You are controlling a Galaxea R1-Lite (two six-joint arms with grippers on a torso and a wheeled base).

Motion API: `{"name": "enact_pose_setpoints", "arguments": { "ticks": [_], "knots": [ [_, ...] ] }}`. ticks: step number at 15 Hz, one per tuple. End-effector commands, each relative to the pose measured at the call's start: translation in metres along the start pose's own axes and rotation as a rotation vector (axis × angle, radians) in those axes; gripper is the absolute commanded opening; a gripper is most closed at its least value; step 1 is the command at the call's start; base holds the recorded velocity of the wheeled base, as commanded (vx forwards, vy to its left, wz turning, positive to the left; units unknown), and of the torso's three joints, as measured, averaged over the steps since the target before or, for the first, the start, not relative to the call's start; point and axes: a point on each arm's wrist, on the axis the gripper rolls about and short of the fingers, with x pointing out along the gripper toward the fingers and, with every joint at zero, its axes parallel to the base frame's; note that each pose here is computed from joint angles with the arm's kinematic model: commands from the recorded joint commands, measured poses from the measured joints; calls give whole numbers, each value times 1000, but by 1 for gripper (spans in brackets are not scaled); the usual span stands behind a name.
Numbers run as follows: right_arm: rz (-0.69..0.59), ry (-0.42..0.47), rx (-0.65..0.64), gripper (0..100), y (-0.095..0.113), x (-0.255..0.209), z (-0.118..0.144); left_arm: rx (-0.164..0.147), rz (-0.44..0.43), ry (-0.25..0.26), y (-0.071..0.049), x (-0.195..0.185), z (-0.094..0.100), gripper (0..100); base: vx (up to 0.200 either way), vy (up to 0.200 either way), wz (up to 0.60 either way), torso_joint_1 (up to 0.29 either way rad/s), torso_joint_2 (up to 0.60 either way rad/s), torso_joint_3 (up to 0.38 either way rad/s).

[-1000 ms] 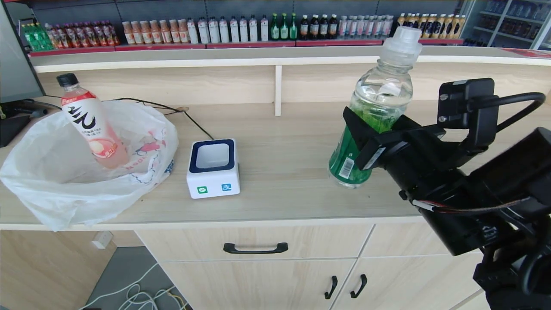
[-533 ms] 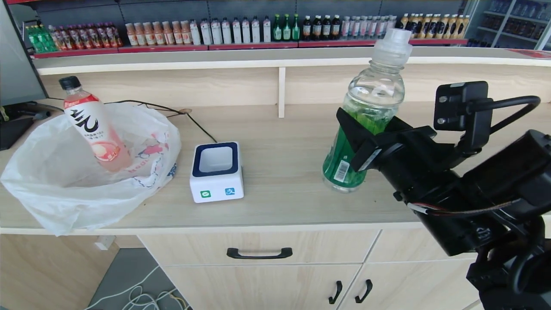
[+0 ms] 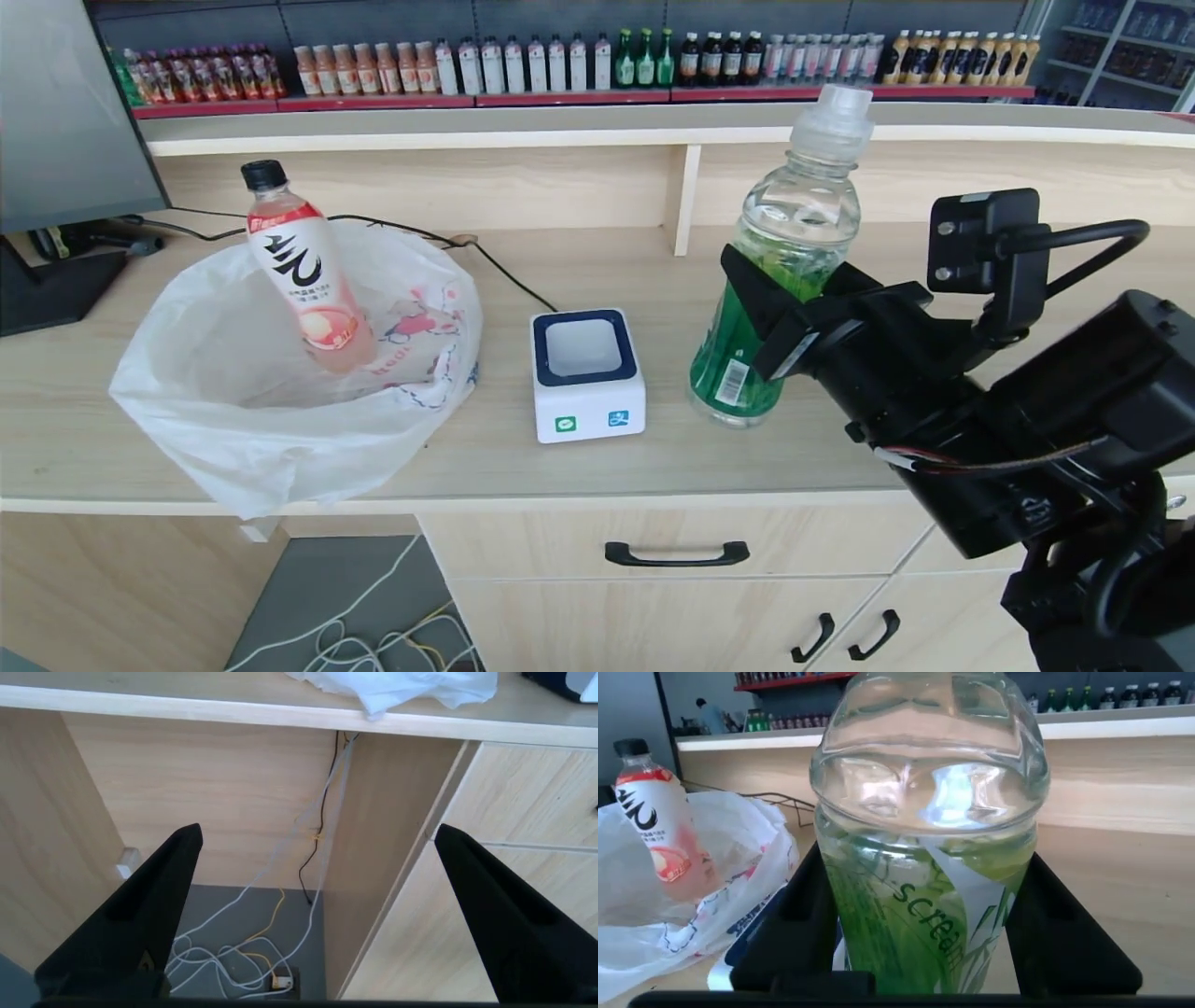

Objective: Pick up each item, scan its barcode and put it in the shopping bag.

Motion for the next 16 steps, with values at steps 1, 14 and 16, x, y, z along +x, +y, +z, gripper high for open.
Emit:
{"name": "enact_pose_setpoints", "arguments": {
  "ticks": [1, 14, 16],
  "knots": [
    [-1, -7, 1, 0, 0, 0, 2, 0, 0, 1, 0, 0, 0, 100, 0, 200, 0, 2, -2, -2],
    [-26, -85, 3, 0, -8, -4, 30, 1, 0, -1, 0, 0, 0, 100, 0, 123, 0, 0, 1, 0],
    [-22, -118, -21, 0, -4, 11, 35, 1, 0, -1, 0, 0, 0, 100, 0, 0, 0, 0, 0, 0]
  ]
}}
